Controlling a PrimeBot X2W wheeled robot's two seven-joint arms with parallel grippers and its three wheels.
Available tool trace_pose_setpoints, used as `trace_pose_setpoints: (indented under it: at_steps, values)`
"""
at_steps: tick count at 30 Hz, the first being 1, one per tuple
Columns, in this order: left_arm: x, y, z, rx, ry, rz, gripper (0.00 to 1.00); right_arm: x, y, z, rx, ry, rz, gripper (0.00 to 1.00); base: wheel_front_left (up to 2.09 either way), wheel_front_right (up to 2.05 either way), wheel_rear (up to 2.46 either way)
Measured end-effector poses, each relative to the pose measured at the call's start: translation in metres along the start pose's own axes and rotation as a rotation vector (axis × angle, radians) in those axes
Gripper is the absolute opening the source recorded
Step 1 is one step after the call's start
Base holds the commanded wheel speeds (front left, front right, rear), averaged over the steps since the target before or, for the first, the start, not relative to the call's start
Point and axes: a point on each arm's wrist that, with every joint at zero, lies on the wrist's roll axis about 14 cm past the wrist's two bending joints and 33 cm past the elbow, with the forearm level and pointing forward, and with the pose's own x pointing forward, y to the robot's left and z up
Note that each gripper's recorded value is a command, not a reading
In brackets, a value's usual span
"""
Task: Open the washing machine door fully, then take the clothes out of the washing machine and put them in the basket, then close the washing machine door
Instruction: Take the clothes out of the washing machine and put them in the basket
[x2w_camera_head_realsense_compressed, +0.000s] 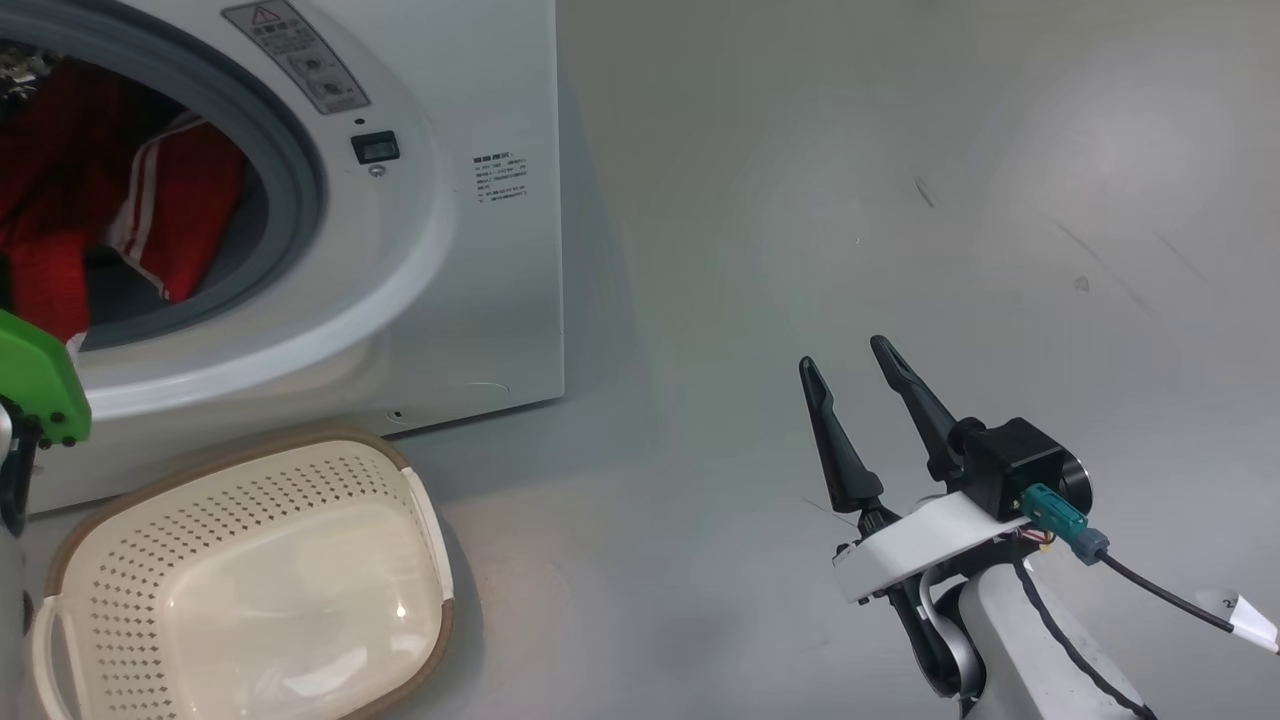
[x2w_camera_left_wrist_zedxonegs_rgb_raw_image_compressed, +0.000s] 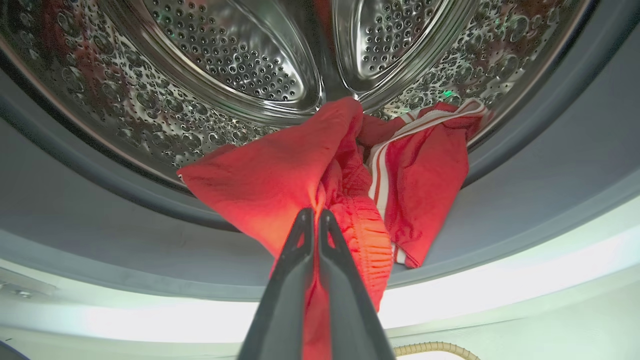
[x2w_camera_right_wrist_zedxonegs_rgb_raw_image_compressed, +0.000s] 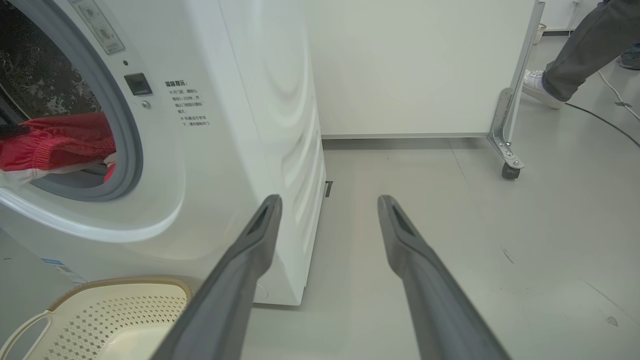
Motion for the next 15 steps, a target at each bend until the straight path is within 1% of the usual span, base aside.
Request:
trace_pose_setpoints:
  at_steps: [5,11,15]
  values:
    - [-0.017,0.004,0.007,-0.003,-0.054,0.011,0.0,-0.006,0.004,0.004,0.003,-0.013,0.013,1.0,0.0,0.0,0.0]
    - [-0.036,-0.003,0.004,-0.046,-0.088,-0.001,0.0,-0.013,0.006,0.007,-0.006,-0.021,0.025,1.0,0.0,0.0,0.0]
    - [-0.049,0.0,0.007,-0.063,-0.129,0.011,0.0,-0.017,0.011,0.008,-0.002,-0.025,0.041,1.0,0.0,0.0,0.0]
